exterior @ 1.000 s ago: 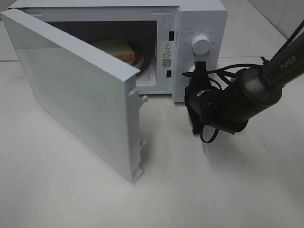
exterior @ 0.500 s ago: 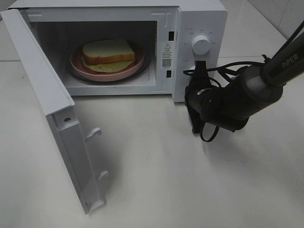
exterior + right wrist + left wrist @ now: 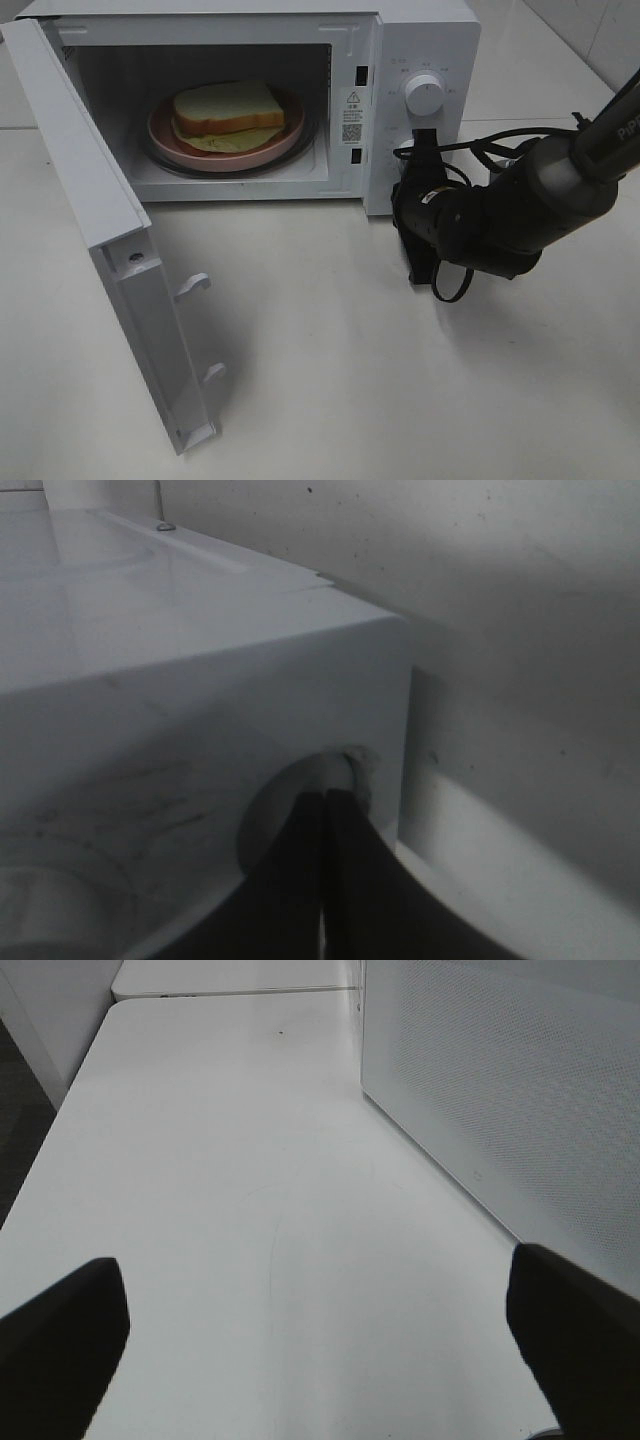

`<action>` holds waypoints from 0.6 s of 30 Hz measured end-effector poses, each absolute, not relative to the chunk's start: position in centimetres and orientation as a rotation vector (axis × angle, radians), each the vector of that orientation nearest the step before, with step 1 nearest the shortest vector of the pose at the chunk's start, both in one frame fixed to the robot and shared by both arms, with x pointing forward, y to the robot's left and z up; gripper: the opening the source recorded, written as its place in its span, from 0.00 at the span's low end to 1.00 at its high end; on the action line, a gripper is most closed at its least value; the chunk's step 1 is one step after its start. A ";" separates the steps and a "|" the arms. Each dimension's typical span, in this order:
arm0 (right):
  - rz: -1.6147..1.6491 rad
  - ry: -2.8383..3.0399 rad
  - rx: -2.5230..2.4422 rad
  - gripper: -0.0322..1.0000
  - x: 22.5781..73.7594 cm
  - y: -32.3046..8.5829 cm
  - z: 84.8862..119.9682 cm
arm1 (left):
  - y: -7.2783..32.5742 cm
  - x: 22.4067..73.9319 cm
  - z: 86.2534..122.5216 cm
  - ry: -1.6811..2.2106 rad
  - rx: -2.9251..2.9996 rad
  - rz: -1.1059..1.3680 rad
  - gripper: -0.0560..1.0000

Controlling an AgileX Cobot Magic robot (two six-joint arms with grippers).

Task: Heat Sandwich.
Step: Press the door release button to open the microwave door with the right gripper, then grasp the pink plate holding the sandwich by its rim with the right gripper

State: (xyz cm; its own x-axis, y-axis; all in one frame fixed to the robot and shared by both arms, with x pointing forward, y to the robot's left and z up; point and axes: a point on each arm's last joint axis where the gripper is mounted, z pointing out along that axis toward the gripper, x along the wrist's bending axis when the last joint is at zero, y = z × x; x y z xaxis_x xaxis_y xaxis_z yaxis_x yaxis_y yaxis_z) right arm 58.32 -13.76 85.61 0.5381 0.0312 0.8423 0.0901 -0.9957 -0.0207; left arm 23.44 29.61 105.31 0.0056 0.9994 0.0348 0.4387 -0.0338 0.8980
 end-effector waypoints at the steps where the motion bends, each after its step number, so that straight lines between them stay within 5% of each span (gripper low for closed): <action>1: -1.477 -0.107 -2.701 0.04 58.3 -13.8 85.6 | 29.6 23.4 105.3 1.521 1.563 0.987 0.97; 18: -1.455 -0.287 -2.696 0.04 53.7 -15.0 88.2 | 29.6 23.4 105.3 1.521 1.563 0.987 0.97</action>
State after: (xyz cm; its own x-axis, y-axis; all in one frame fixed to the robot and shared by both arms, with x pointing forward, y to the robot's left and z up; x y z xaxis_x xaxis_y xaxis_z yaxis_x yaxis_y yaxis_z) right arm 53.71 -14.96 88.15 0.5358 0.1332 0.8338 0.1937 -0.9805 0.0321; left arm 23.44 29.61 105.31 0.0056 0.9994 0.0348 0.4387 -0.0338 0.8980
